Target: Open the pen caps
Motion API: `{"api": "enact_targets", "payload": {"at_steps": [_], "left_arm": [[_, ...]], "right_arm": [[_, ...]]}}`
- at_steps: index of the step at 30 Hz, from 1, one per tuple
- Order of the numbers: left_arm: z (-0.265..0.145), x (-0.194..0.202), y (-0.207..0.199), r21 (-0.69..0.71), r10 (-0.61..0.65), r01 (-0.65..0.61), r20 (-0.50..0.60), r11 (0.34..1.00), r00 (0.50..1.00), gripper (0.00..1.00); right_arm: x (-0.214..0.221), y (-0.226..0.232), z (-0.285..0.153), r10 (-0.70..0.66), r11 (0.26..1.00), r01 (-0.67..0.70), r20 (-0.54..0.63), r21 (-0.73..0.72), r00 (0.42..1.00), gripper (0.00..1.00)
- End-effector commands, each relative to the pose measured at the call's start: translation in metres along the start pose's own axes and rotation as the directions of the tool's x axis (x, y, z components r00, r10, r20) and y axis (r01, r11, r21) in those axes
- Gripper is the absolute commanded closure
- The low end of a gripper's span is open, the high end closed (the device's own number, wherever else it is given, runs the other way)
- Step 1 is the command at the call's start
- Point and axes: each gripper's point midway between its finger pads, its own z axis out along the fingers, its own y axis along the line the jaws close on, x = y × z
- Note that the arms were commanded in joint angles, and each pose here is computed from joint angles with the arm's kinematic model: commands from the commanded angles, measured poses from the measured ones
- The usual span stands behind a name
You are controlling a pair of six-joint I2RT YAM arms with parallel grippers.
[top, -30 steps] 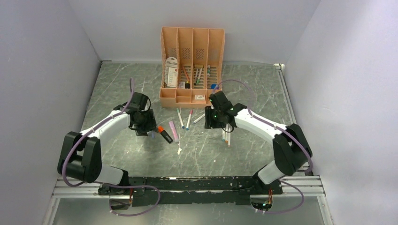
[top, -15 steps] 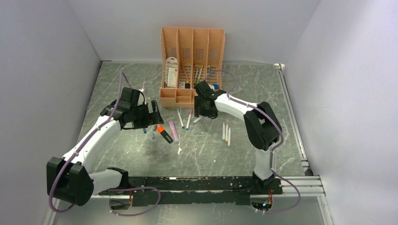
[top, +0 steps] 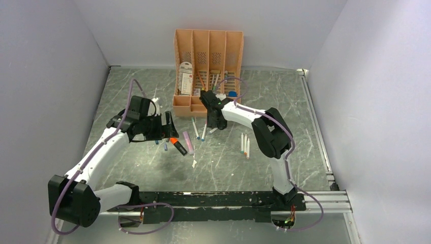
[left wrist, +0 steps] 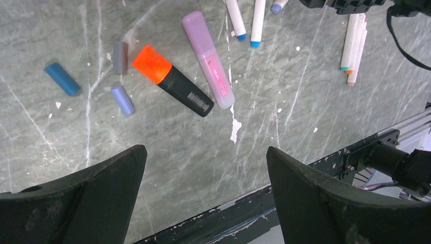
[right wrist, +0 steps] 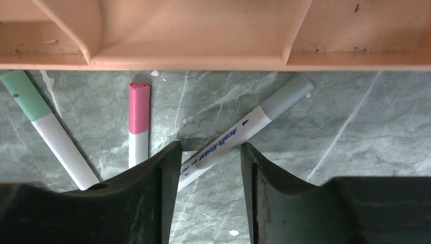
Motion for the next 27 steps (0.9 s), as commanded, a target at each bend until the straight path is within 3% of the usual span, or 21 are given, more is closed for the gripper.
{"api": "enact_targets", "payload": {"at_steps": [1, 7, 13, 19, 24, 27], "left_arm": [[-0.006, 0.005, -0.007, 0.050, 0.031, -0.030, -0.015, 0.998, 0.999, 0.01], [-0.010, 0.007, -0.011, 0.078, 0.051, -0.049, -0.016, 0.996, 0.999, 0.01], [-0.015, 0.006, -0.027, 0.169, 0.077, -0.077, 0.011, 0.983, 0.997, 0.01], [-0.016, 0.003, -0.058, 0.348, 0.038, -0.047, 0.032, 0.936, 0.999, 0.01], [-0.019, 0.002, -0.092, 0.567, -0.085, 0.053, 0.029, 0.822, 0.996, 0.01], [-0.012, 0.003, -0.099, 0.607, -0.156, 0.100, 0.040, 0.788, 0.987, 0.01]], "right_arm": [[0.040, -0.004, 0.008, -0.013, 0.997, 0.018, -0.077, 0.069, 0.997, 0.57], [0.063, -0.007, -0.003, -0.024, 0.997, 0.031, -0.100, 0.069, 0.995, 0.85], [0.075, -0.015, -0.035, -0.053, 0.999, 0.052, -0.092, -0.011, 0.994, 0.99], [0.078, -0.013, -0.083, -0.115, 0.968, 0.108, -0.014, -0.228, 0.993, 1.00], [0.080, 0.006, -0.121, -0.175, 0.874, 0.179, 0.053, -0.451, 0.983, 1.00], [0.081, 0.015, -0.141, -0.193, 0.813, 0.206, 0.082, -0.544, 0.978, 1.00]]}}
